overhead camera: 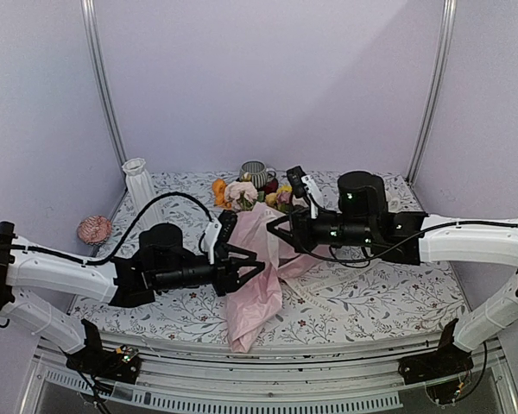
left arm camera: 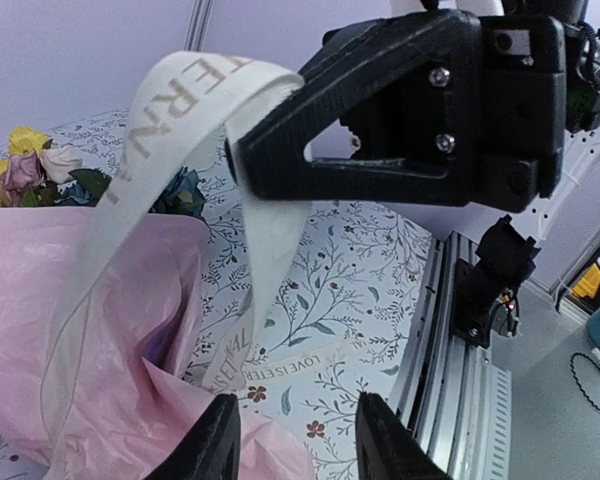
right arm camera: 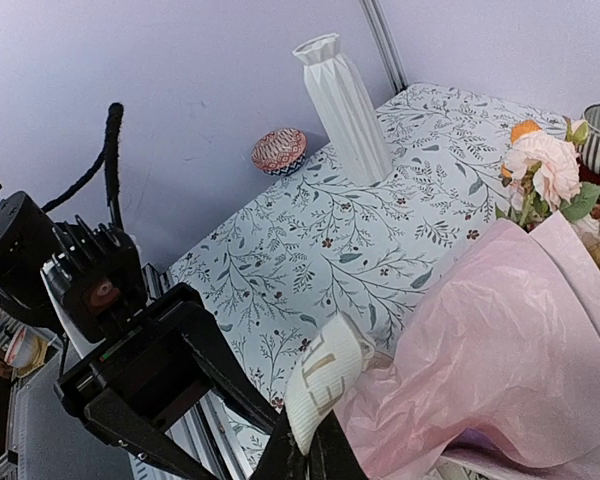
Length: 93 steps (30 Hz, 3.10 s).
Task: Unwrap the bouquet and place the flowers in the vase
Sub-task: Pick up the untied ribbon from the folded wrapping paper, then pass from the right arm to the left, then place the untied ribbon at the corner of the board.
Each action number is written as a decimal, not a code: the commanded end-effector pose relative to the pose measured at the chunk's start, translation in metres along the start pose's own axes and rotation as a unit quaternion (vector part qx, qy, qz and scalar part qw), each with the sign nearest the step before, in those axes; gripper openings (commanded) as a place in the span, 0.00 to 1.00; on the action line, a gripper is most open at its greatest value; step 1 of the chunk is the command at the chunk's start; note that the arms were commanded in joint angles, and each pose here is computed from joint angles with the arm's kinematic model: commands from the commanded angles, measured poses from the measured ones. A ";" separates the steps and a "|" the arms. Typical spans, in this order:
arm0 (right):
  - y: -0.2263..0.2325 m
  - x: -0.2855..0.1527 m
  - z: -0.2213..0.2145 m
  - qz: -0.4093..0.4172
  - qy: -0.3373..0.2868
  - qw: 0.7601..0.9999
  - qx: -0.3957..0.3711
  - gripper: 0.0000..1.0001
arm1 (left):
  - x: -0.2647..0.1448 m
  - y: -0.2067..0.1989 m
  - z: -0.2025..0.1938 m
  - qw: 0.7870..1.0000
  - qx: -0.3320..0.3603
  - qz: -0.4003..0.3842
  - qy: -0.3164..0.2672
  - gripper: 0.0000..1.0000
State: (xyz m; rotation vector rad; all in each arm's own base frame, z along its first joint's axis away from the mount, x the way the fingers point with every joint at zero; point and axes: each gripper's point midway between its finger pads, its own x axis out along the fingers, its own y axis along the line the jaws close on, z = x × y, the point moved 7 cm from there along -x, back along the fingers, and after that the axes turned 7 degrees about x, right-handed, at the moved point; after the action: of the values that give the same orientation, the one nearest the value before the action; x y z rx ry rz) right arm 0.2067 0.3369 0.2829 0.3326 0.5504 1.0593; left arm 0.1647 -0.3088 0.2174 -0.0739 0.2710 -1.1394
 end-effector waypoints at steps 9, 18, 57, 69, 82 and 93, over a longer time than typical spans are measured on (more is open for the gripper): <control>0.002 0.009 0.000 0.006 0.014 1.000 0.026 0.05 | 0.037 0.007 -0.028 0.998 -0.044 0.041 0.026 0.50; 0.009 0.007 0.004 0.034 0.006 0.999 0.032 0.05 | 0.067 0.016 -0.036 0.997 -0.046 0.061 0.023 0.50; -0.082 -0.037 -0.086 -0.238 0.041 0.969 0.051 0.64 | -0.225 0.152 0.018 0.801 -0.248 0.518 -0.170 0.00; -0.120 -0.059 -0.106 -0.313 0.025 0.937 0.150 0.63 | -0.277 0.157 -0.014 0.609 -0.328 0.704 -0.162 0.88; -0.124 -0.059 -0.102 -0.287 0.016 0.941 0.176 0.62 | -0.241 0.166 0.029 0.724 -0.342 0.591 -0.101 0.98; -0.133 -0.060 -0.101 -0.297 0.012 0.933 0.201 0.61 | -0.182 0.145 0.055 0.943 -0.168 0.283 -0.053 0.98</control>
State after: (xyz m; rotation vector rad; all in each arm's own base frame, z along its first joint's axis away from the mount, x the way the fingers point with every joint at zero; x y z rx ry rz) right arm 0.2164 0.2274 0.1447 0.4178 0.8375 0.3810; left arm 0.2372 -0.0318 0.2515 -0.4958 0.4512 0.1365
